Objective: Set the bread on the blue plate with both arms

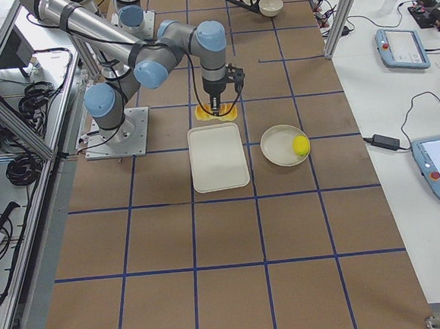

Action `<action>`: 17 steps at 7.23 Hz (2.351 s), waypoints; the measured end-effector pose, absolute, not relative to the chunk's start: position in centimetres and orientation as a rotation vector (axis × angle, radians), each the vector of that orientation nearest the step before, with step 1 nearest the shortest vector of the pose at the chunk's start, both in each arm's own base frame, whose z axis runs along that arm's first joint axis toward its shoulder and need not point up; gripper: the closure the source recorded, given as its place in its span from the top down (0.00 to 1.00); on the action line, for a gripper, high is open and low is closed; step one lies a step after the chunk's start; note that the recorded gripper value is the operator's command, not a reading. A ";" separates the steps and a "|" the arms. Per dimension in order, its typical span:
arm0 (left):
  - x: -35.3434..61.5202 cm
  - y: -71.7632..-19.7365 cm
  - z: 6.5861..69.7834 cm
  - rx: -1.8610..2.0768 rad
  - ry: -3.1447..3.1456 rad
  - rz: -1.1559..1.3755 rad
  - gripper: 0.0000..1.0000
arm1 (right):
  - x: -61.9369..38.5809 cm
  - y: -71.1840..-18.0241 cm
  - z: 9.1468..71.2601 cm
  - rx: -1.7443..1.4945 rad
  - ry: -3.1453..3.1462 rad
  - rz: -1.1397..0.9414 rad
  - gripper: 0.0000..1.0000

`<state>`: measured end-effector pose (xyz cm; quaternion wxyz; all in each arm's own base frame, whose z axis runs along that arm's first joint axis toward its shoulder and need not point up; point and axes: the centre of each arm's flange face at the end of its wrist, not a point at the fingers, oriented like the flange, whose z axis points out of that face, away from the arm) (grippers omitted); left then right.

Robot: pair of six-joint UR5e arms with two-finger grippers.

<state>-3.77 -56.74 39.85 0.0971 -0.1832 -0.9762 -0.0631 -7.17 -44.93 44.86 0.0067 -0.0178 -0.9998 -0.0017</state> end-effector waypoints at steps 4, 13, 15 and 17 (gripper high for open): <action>-18.7 -57.4 28.8 -0.551 -2.809 -0.110 0.08 | 4.4 -47.3 50.5 0.099 -3.090 0.071 0.03; -21.4 -59.7 29.2 -0.471 -2.903 0.053 1.00 | 21.6 -50.2 44.5 0.031 -3.074 0.060 0.03; -18.3 -56.9 37.7 -0.448 -3.035 0.010 1.00 | 25.9 -51.1 41.3 -0.006 -3.101 0.071 0.03; -15.6 -53.4 45.4 -0.439 -3.171 -0.071 1.00 | 30.0 -51.8 37.4 0.068 -3.099 0.063 0.03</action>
